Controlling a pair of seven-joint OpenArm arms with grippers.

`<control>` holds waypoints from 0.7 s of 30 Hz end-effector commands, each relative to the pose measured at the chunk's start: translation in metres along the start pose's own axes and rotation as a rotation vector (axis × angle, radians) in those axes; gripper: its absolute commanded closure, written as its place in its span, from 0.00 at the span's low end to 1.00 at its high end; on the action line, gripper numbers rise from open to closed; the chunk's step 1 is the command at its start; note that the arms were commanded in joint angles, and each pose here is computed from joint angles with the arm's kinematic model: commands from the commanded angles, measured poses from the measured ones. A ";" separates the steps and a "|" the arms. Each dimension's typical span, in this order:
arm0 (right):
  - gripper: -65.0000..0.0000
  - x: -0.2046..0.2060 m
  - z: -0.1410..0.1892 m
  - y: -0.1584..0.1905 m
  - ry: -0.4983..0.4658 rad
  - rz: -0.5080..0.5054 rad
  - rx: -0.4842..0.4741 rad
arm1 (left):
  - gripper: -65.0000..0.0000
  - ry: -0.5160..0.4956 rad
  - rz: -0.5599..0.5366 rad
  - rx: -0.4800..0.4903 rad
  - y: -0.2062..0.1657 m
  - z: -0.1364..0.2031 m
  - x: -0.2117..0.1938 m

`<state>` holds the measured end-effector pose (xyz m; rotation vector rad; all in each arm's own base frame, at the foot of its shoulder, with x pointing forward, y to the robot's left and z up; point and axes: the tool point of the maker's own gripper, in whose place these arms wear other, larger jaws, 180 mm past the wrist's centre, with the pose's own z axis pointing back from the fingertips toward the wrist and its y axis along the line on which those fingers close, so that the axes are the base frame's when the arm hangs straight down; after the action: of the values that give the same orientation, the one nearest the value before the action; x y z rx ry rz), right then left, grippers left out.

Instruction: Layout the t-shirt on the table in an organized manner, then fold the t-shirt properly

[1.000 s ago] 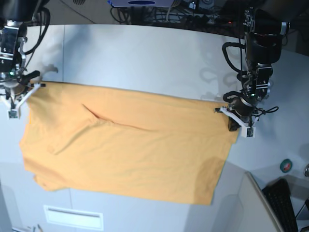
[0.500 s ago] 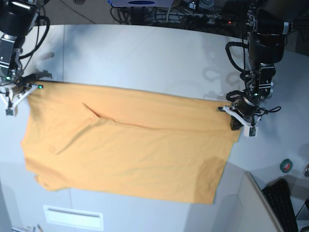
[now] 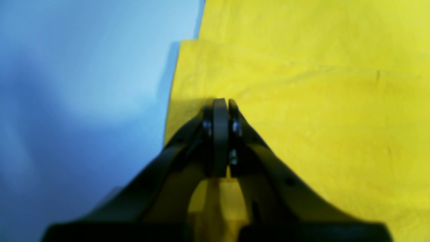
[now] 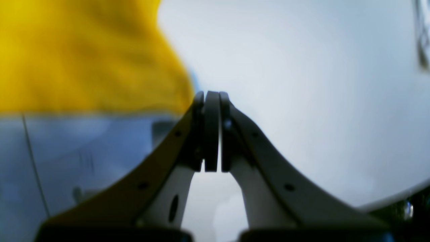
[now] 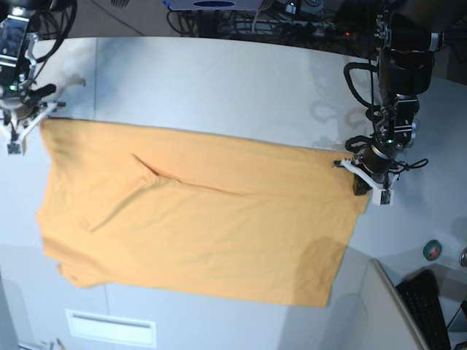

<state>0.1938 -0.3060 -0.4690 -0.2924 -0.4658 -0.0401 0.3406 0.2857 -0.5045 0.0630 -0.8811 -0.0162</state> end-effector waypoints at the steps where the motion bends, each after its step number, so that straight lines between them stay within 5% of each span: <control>1: 0.93 0.009 0.003 -0.002 -0.036 -0.007 -0.008 | 1.00 0.246 -0.054 0.043 0.012 0.012 -0.059; 4: 0.60 -0.003 0.000 0.009 -0.032 -0.018 0.015 | 1.00 0.247 -0.057 0.041 0.012 0.012 -0.059; 7: 0.41 -0.012 -0.007 0.019 -0.031 -0.035 0.038 | 1.00 0.248 -0.060 0.038 0.011 0.012 -0.059; 14: 0.43 -0.013 -0.020 0.018 -0.027 -0.045 0.046 | 1.00 0.248 -0.059 0.039 0.011 0.012 -0.059; 21: 0.64 -0.018 -0.030 0.009 -0.006 -0.038 0.040 | 1.00 0.246 -0.054 0.043 0.012 0.012 -0.059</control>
<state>0.1997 -0.2984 -0.5045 -0.2173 -0.5156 -0.0744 0.3406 0.2863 -0.5045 0.0673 -0.8814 -0.0146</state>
